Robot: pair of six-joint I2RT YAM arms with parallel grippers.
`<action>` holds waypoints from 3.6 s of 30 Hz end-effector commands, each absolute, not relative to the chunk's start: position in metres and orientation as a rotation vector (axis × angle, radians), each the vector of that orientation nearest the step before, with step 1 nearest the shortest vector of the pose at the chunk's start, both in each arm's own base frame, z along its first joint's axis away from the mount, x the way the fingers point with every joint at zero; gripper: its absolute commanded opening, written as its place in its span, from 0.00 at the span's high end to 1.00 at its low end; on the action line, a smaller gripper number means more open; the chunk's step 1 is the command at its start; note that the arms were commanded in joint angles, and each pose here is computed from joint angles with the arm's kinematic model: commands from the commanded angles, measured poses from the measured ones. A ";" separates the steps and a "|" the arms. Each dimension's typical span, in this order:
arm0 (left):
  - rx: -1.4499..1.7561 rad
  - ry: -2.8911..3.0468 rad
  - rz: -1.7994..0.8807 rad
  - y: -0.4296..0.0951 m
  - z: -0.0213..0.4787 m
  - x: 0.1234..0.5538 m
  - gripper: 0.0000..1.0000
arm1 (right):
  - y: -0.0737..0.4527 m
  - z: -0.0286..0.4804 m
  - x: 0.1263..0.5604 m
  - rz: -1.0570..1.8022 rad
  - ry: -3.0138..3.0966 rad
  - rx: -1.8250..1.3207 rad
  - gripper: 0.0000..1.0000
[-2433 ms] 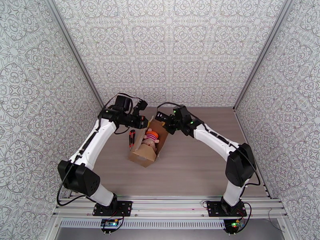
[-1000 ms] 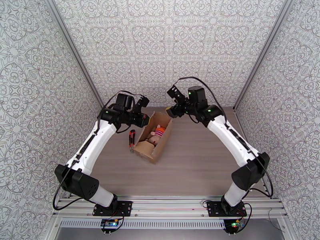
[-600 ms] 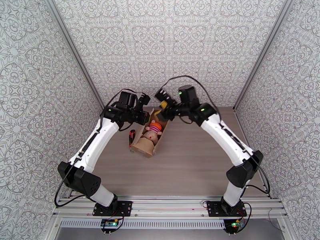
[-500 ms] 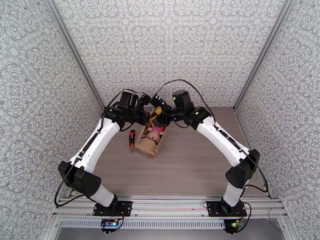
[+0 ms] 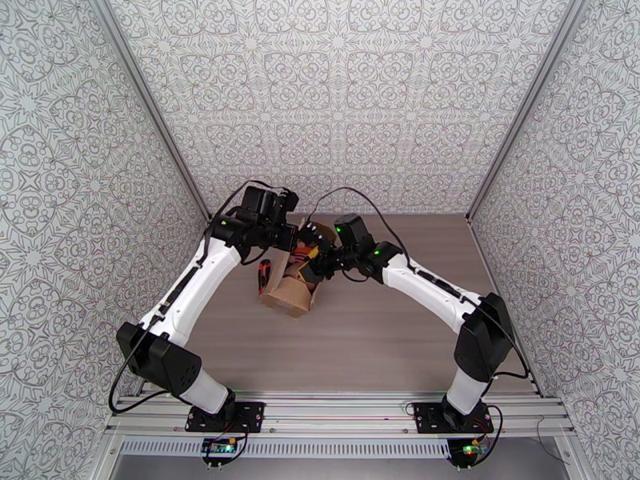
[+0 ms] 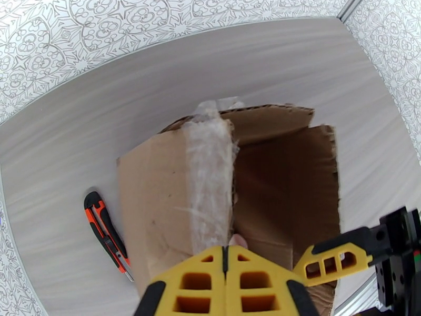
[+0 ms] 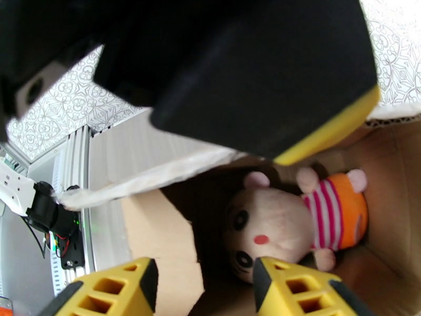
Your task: Unpack the express box
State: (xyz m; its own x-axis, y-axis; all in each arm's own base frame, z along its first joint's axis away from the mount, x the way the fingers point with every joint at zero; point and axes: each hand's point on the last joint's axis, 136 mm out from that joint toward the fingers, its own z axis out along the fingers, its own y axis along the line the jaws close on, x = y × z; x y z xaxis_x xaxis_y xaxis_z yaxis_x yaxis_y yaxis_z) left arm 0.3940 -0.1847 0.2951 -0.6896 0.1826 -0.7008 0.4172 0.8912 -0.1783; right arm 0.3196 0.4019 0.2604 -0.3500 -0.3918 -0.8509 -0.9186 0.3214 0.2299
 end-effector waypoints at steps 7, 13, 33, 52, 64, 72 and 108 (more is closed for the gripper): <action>0.368 2.241 -0.560 -0.186 0.322 0.391 1.00 | 0.407 0.243 0.306 0.967 1.943 -1.156 0.45; 0.356 2.226 -0.669 -0.186 0.322 0.387 1.00 | 0.397 0.226 0.302 0.931 1.922 -1.146 0.42; 0.273 2.188 -0.811 -0.190 0.325 0.386 1.00 | 0.411 0.169 0.269 0.989 1.917 -1.434 0.14; 0.344 2.172 -0.880 -0.196 0.324 0.383 1.00 | 0.400 0.171 0.301 0.910 1.989 -1.235 0.01; 0.250 2.130 -0.851 -0.185 0.327 0.400 1.00 | 0.417 0.164 0.243 1.318 1.922 -1.503 0.16; 0.154 2.144 -0.832 -0.173 0.323 0.406 1.00 | 0.411 0.201 0.260 1.131 1.730 -1.380 0.49; 0.306 2.165 -0.703 -0.177 0.324 0.390 1.00 | 0.384 0.346 0.268 0.565 1.339 -1.165 0.32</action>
